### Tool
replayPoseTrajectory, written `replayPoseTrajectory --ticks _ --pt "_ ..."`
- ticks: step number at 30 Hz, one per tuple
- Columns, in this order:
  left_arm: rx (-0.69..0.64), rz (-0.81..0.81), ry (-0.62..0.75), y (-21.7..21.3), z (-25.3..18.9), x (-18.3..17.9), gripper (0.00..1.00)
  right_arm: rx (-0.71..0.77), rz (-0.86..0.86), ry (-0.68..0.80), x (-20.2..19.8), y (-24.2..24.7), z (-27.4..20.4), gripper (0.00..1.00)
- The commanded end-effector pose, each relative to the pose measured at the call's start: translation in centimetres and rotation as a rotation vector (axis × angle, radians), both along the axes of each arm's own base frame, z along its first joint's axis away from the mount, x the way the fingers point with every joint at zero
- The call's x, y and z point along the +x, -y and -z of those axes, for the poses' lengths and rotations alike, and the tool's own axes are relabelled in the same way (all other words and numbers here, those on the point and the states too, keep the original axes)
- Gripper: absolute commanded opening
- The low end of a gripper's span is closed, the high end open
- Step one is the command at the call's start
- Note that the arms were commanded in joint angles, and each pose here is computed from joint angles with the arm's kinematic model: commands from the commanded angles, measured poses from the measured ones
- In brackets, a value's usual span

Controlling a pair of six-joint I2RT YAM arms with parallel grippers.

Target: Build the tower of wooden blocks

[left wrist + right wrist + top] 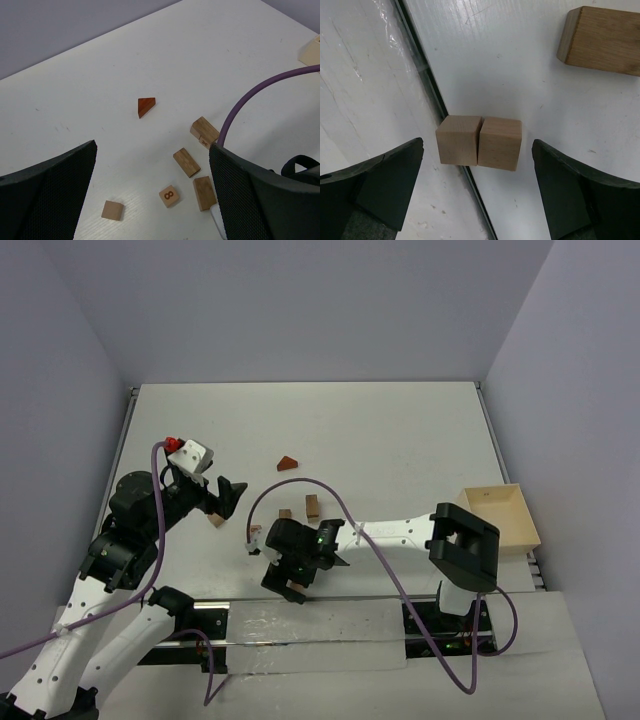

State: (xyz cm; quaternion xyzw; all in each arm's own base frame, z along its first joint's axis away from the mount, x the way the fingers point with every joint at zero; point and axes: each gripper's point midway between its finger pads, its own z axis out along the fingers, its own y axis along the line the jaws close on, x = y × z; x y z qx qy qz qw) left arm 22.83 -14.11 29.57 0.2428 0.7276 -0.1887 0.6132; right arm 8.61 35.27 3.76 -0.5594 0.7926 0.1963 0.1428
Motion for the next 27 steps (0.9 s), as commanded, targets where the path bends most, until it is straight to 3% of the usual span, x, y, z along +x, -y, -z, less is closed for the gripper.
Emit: replayPoseTrajectory --ticks 1,6,16,21,22,23,25,27 --pt "-0.031 0.005 0.034 0.3 -0.9 0.3 0.99 0.009 -0.01 0.034 0.3 -0.4 1.0 0.95" --pt "-0.023 -0.004 0.032 0.1 -0.7 0.5 0.99 -0.003 -0.016 0.079 1.1 -0.1 1.7 0.92" --pt "-0.018 -0.009 0.028 0.1 -0.2 0.8 0.99 0.01 0.024 0.159 2.5 -0.1 1.5 0.72" --pt "-0.014 -0.009 0.028 0.1 0.0 0.9 0.99 0.064 -0.001 0.164 2.5 0.0 0.2 0.49" --pt "-0.012 -0.007 0.027 0.1 0.0 0.9 0.99 0.075 -0.008 0.154 2.5 0.1 -0.1 0.39" --pt "-0.014 -0.009 0.027 0.1 0.0 0.9 0.99 0.088 -0.013 0.141 2.7 0.3 -0.5 0.38" --pt "-0.016 0.0 0.028 0.3 -0.1 0.9 0.99 0.104 -0.022 0.099 3.9 1.6 -1.9 0.05" --pt "-0.017 0.002 0.025 0.4 -0.1 1.1 0.99 0.15 -0.036 0.035 5.1 2.0 -3.8 0.0"
